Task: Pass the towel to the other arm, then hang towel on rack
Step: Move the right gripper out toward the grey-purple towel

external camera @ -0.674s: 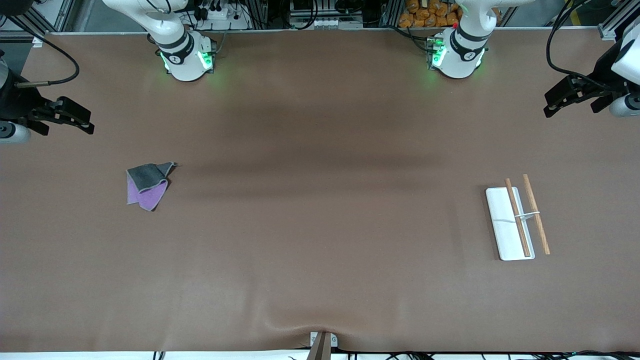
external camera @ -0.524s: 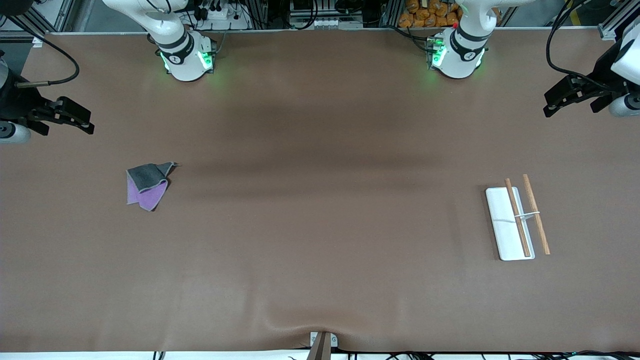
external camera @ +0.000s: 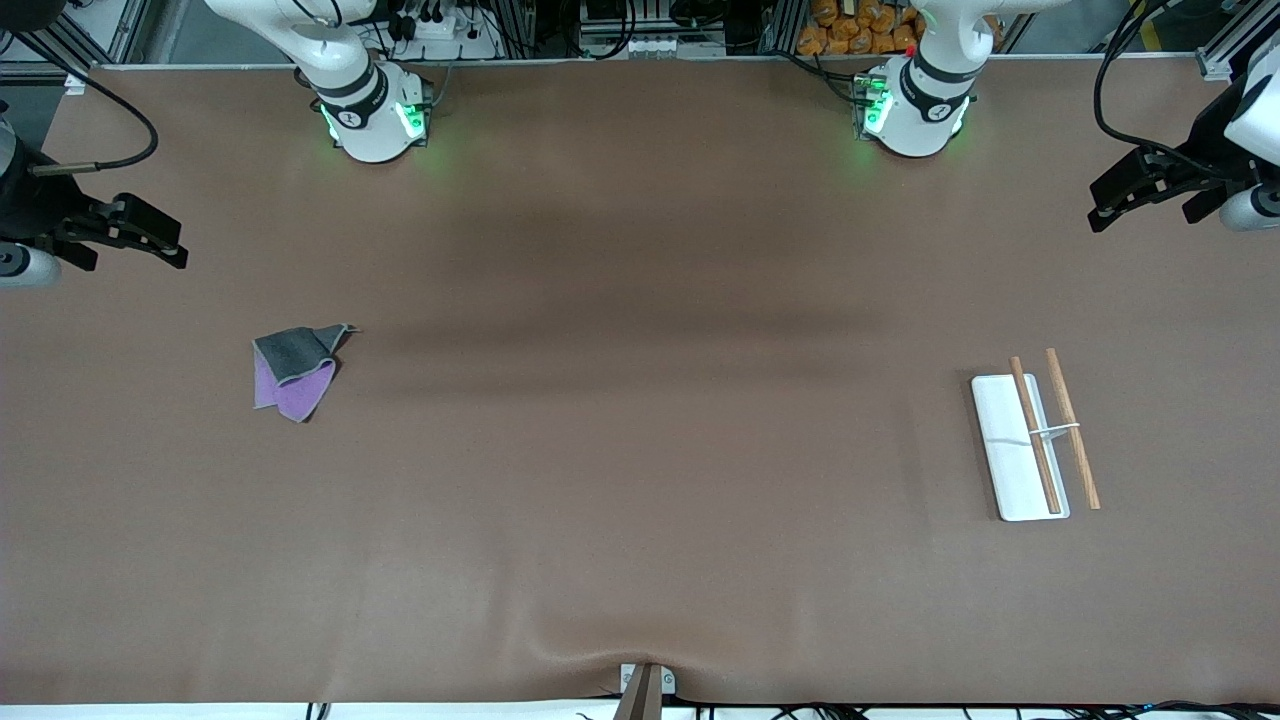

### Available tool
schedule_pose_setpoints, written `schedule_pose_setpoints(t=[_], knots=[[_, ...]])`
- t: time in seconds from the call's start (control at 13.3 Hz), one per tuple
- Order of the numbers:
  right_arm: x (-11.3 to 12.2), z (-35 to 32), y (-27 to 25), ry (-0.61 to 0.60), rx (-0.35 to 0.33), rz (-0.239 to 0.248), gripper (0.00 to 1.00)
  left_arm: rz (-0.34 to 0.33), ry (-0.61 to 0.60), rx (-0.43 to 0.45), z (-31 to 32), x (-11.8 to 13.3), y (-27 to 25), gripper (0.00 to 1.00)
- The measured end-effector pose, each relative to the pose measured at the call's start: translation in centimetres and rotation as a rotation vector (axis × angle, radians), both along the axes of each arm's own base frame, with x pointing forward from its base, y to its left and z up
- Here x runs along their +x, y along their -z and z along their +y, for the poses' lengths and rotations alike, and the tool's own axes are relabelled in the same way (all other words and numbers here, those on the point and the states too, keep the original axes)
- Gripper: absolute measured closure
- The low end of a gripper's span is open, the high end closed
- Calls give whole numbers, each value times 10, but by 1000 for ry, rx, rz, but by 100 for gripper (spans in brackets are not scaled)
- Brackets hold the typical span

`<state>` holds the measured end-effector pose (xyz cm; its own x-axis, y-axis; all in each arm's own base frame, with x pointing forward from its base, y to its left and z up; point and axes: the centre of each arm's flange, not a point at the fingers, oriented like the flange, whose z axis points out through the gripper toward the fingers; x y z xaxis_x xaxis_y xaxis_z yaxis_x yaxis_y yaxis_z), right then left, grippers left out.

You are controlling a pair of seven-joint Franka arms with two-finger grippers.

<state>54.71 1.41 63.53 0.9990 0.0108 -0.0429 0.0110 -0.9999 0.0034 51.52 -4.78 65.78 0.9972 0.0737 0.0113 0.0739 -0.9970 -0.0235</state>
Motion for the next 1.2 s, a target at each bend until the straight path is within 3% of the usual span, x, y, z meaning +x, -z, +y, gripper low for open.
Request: schedule_pose_setpoints(t=[0.45, 0.75, 1.2], knots=[[11, -40, 33, 35, 3, 69, 0, 18, 17, 0, -9, 5, 9, 0], [20, -70, 70, -45, 24, 135, 0, 20, 19, 0, -10, 6, 10, 0], [35, -68, 151, -56, 30, 170, 0, 22, 21, 0, -11, 8, 13, 0]])
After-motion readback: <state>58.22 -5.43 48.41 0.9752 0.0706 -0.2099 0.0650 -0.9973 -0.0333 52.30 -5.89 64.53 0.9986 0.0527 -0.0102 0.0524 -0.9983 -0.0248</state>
